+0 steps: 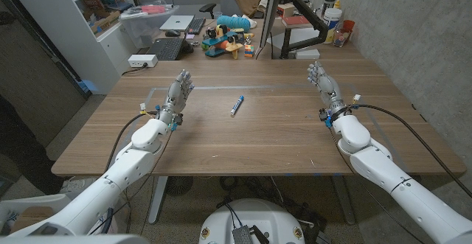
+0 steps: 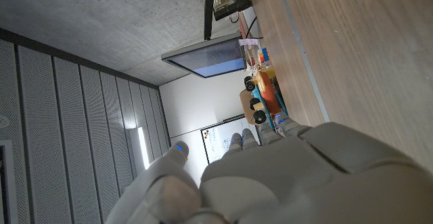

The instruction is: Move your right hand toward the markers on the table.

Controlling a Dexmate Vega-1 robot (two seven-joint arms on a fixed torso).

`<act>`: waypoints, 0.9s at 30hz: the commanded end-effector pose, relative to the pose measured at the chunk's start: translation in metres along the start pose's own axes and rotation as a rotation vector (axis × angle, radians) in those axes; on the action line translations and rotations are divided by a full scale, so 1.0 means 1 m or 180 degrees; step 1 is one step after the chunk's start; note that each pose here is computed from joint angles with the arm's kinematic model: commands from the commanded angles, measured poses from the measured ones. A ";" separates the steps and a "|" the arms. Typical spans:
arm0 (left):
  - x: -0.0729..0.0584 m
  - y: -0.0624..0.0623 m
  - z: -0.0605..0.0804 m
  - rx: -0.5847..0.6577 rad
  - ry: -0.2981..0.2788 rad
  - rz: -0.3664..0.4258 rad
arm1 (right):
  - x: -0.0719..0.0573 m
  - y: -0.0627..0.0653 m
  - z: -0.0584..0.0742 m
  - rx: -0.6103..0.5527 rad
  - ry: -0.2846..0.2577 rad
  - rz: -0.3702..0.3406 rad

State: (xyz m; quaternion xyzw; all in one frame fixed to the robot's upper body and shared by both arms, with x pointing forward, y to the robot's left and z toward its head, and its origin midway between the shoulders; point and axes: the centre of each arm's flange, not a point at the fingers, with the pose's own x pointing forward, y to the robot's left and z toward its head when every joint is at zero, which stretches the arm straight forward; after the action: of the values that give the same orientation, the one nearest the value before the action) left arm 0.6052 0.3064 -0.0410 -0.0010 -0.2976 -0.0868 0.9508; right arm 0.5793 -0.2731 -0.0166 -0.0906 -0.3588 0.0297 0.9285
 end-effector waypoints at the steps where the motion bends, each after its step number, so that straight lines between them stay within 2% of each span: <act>1: -0.013 0.006 0.003 0.0049 0.0025 0.0140 | 0.010 0.010 0.007 -0.0124 -0.0072 0.0050; 14: -0.021 0.009 0.006 0.0078 0.0025 0.0178 | 0.013 0.015 0.021 -0.0191 -0.0231 0.0034; 27: -0.036 0.012 0.005 0.0063 0.0053 0.0277 | 0.017 0.024 0.035 -0.0311 -0.0377 0.0061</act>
State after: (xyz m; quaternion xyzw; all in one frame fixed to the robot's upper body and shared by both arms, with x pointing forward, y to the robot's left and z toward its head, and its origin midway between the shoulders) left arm 0.5838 0.3198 -0.0506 -0.0004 -0.2931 -0.0540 0.9546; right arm 0.5744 -0.2519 0.0060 -0.1215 -0.3947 0.0265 0.9103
